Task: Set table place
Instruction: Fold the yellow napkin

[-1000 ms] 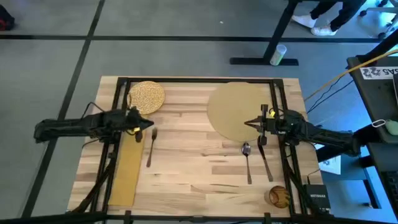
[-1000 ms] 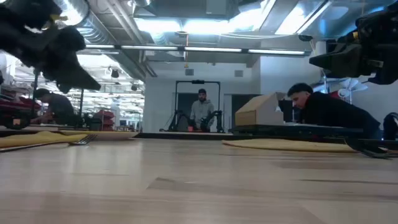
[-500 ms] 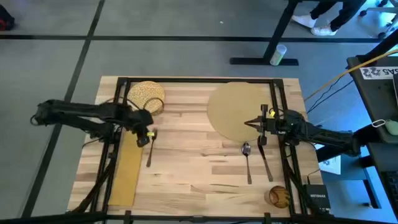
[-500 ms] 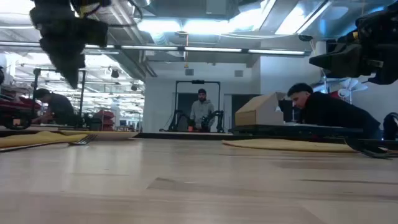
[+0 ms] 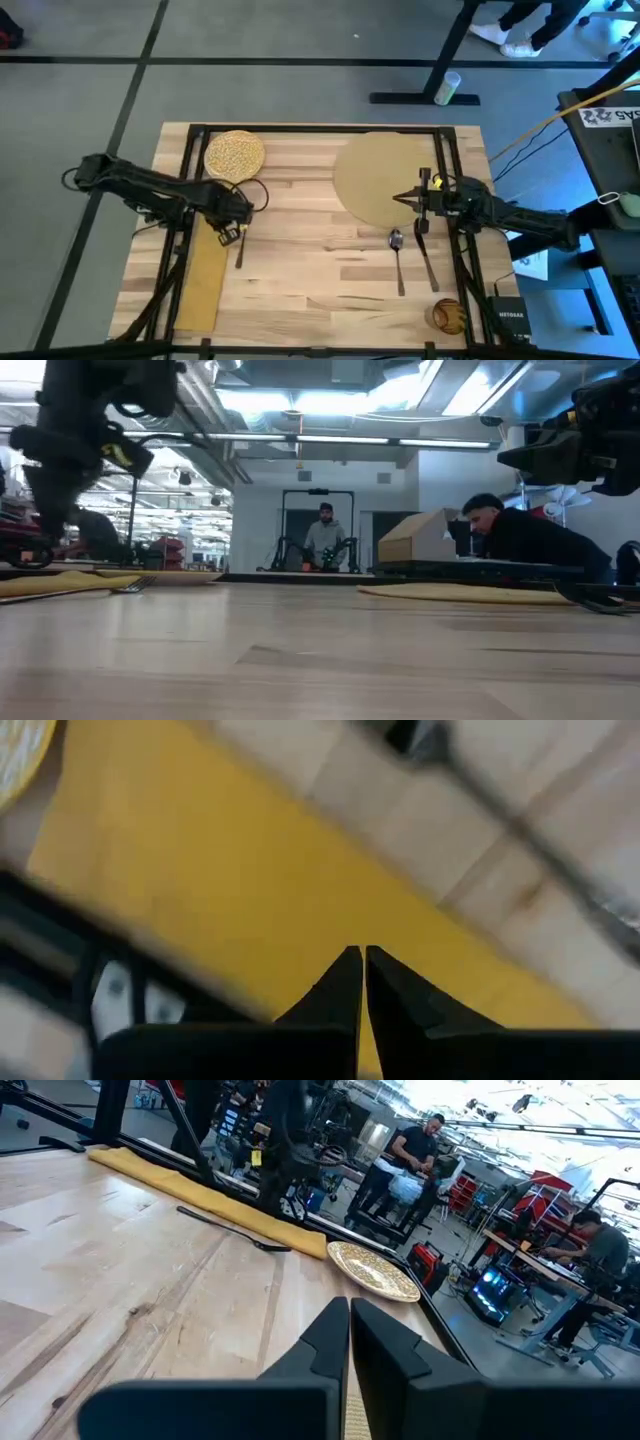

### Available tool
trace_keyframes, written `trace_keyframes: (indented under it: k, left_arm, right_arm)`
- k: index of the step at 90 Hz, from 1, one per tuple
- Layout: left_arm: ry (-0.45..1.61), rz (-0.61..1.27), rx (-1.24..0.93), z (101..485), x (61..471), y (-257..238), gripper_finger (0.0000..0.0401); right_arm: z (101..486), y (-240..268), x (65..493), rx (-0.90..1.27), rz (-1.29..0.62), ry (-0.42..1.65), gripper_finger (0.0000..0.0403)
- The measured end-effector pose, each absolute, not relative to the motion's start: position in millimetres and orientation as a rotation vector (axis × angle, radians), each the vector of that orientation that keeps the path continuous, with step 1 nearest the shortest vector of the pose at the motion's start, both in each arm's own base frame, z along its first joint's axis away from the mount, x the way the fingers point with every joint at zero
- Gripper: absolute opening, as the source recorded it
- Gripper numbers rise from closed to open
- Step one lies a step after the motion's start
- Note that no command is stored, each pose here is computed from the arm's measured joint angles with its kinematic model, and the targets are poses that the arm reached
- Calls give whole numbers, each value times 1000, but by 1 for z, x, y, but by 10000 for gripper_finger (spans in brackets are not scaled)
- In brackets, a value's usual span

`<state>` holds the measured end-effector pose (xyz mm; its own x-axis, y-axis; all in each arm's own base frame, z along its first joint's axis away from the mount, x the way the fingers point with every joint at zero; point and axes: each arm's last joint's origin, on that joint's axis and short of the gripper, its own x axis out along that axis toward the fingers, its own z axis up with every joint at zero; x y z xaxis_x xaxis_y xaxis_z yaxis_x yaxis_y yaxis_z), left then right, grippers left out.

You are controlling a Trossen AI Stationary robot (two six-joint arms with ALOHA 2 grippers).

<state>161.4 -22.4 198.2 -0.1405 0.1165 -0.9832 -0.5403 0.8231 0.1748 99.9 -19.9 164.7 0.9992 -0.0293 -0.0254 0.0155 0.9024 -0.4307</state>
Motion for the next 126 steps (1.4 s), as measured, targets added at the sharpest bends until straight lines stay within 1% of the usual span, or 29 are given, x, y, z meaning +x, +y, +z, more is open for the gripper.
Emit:
trace_keyframes:
  k: [27, 55, 69, 99, 126]
  left_arm:
    - [1688, 557, -354, 191, 162, -39, 0]
    - [1795, 499, -287, 163, 181, -50, 0]
    - [1845, 519, -269, 152, 185, -51, 0]
    - [1771, 449, -303, 131, 201, -54, 0]
    - [1776, 472, -350, 126, 205, -45, 0]
  right_arm:
    - [165, -20, 100, -445, -24, 31, 5]
    - [165, -20, 100, -445, -23, 31, 5]
    - [165, -20, 100, -445, -23, 32, 5]
    - [165, -20, 100, -445, -23, 31, 5]
    - [165, -20, 100, -445, -23, 31, 5]
